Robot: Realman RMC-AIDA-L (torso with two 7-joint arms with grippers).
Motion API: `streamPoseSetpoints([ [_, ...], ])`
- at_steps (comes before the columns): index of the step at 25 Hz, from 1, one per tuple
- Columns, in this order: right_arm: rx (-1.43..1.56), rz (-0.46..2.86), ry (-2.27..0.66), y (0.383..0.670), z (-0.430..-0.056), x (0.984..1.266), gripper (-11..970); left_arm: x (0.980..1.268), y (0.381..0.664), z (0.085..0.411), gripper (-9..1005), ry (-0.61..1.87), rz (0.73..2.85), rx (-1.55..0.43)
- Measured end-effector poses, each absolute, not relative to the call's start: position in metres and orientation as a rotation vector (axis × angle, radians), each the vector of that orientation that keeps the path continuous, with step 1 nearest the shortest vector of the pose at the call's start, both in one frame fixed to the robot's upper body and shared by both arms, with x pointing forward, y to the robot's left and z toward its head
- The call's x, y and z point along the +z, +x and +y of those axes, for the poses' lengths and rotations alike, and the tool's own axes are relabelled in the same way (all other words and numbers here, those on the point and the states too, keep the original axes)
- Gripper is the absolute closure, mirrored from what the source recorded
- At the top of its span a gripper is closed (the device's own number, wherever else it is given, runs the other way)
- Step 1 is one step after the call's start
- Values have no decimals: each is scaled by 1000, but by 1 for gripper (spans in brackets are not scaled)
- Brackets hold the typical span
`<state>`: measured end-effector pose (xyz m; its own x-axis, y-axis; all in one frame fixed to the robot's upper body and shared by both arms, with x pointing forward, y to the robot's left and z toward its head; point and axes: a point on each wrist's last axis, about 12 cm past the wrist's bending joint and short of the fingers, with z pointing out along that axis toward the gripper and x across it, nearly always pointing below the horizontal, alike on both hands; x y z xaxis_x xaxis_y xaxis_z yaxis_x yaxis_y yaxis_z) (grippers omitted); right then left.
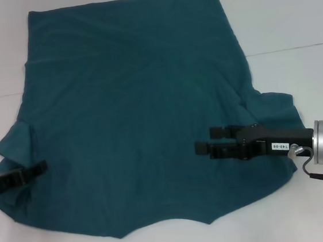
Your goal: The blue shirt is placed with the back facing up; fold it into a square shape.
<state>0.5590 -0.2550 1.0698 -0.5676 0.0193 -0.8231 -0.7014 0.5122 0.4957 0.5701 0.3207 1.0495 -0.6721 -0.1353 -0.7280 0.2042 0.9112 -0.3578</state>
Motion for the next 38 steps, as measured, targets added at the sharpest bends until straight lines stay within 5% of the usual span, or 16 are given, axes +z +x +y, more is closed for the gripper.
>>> streamPoseSetpoints([
  [24, 1112, 1932, -557, 559, -255, 1070, 45, 1055, 582, 316, 354, 96, 2235, -467],
  [29, 1112, 1931, -558, 559, -255, 1070, 45, 1056, 583, 316, 590, 98, 2237, -464],
  [38, 1110, 1927, -563, 561, -254, 1072, 45, 1057, 585, 314, 777, 105, 2238, -464],
])
